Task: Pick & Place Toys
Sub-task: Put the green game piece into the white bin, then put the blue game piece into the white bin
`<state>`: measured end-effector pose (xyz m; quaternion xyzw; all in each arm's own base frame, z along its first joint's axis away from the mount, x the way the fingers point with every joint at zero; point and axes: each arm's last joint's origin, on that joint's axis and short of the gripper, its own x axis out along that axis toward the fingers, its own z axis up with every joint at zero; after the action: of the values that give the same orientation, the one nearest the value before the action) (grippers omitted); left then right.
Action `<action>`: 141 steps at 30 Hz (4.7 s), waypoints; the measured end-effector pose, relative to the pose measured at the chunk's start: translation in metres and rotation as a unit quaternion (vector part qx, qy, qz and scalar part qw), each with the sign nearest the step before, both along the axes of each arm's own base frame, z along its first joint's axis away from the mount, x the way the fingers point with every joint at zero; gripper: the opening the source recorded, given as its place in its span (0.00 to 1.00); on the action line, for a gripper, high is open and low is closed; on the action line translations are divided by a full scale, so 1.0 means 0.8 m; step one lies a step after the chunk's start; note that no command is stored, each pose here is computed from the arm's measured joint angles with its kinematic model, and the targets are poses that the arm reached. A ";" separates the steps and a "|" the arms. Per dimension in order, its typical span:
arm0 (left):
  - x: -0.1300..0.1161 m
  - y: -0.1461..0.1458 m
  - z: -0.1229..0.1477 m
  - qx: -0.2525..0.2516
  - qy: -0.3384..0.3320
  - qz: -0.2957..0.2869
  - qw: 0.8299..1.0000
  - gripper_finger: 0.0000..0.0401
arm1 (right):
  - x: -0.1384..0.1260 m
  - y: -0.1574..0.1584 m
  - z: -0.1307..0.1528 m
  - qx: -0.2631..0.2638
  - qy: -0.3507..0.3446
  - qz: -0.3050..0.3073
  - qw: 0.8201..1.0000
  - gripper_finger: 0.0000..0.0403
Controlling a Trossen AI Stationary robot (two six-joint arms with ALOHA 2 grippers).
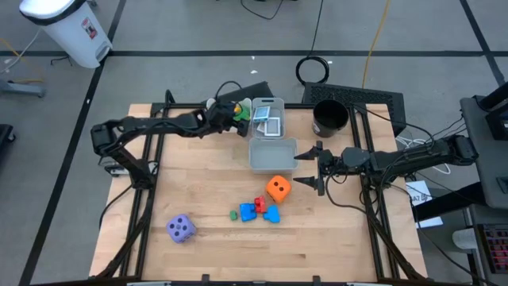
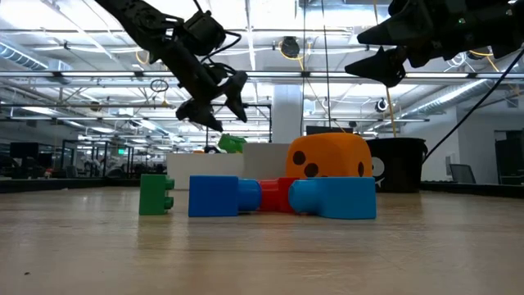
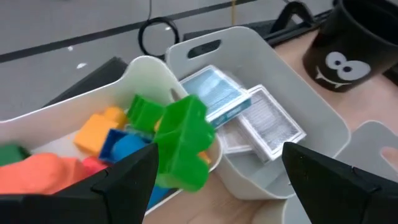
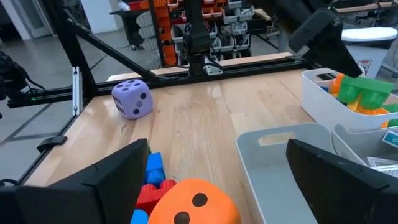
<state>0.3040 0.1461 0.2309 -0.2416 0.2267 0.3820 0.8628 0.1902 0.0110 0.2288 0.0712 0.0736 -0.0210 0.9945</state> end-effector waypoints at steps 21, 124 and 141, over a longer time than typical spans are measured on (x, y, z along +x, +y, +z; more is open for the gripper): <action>0.030 -0.230 -0.004 -0.062 0.033 -0.338 0.939 0.87 | -0.001 0.000 -0.004 0.006 0.018 -0.001 1.000 0.89; -0.066 0.059 -0.056 -0.065 0.234 0.050 0.969 0.68 | 0.000 0.000 0.002 0.008 -0.007 -0.001 1.000 0.89; -0.088 0.030 0.031 -0.036 0.091 0.048 0.994 0.94 | 0.000 0.000 0.000 0.007 -0.002 -0.001 1.000 0.89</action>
<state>0.2340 0.1701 0.2558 -0.2472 0.3061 0.4346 0.8101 0.1903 0.0111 0.2290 0.0787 0.0722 -0.0211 0.9941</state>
